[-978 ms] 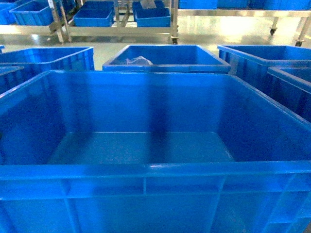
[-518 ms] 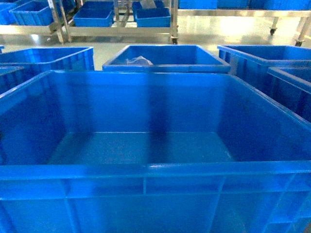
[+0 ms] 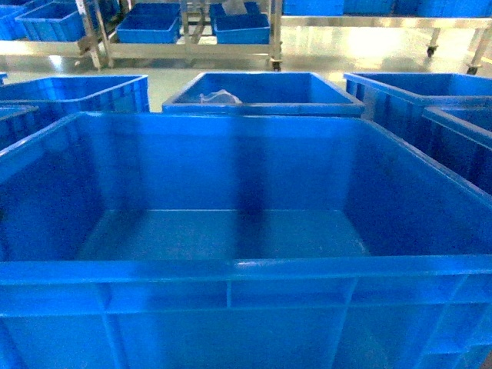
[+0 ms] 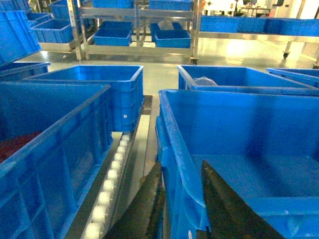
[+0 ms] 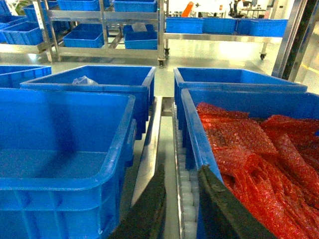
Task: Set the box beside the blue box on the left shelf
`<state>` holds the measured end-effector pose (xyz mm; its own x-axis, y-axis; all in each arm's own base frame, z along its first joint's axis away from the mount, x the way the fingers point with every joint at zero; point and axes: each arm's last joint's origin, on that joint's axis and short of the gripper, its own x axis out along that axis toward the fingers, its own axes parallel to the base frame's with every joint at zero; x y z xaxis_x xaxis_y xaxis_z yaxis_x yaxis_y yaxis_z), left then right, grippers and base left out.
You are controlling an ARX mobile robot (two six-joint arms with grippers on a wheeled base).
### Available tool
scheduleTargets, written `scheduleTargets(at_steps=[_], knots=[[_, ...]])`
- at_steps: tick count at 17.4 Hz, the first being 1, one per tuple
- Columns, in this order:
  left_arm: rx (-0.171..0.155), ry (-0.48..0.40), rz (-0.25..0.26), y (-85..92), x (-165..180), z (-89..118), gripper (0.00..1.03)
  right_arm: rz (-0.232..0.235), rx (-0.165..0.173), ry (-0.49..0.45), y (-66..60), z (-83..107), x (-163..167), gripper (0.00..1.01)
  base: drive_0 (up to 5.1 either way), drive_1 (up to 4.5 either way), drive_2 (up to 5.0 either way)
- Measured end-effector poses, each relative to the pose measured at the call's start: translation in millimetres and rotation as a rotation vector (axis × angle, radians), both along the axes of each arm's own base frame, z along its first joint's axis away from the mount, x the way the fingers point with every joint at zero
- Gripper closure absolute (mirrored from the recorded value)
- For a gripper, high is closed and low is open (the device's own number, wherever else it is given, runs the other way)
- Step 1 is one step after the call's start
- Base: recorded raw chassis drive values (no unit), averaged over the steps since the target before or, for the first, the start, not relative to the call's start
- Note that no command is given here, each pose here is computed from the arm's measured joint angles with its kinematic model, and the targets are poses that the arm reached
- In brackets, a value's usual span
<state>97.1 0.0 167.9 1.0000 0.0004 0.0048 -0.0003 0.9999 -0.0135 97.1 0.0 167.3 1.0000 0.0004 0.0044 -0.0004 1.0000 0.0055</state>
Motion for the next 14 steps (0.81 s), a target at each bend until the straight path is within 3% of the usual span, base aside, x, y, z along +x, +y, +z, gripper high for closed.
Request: scheduleTargets(at_steps=[8,9,14], knots=[[0.000,0.000,0.000,0.0,0.0,0.0,0.07,0.000,0.000,0.000,0.0,0.0,0.0,0.07,0.0,0.00,0.0],[0.002,0.000,0.000,0.0,0.0,0.0,0.03,0.000,0.000,0.000,0.0,0.0,0.0,0.01,0.0,0.00,0.0],[0.002,0.000,0.000,0.0,0.0,0.0,0.05,0.000,0.000,0.000,0.0,0.0,0.0,0.03,0.0,0.00,0.0]])
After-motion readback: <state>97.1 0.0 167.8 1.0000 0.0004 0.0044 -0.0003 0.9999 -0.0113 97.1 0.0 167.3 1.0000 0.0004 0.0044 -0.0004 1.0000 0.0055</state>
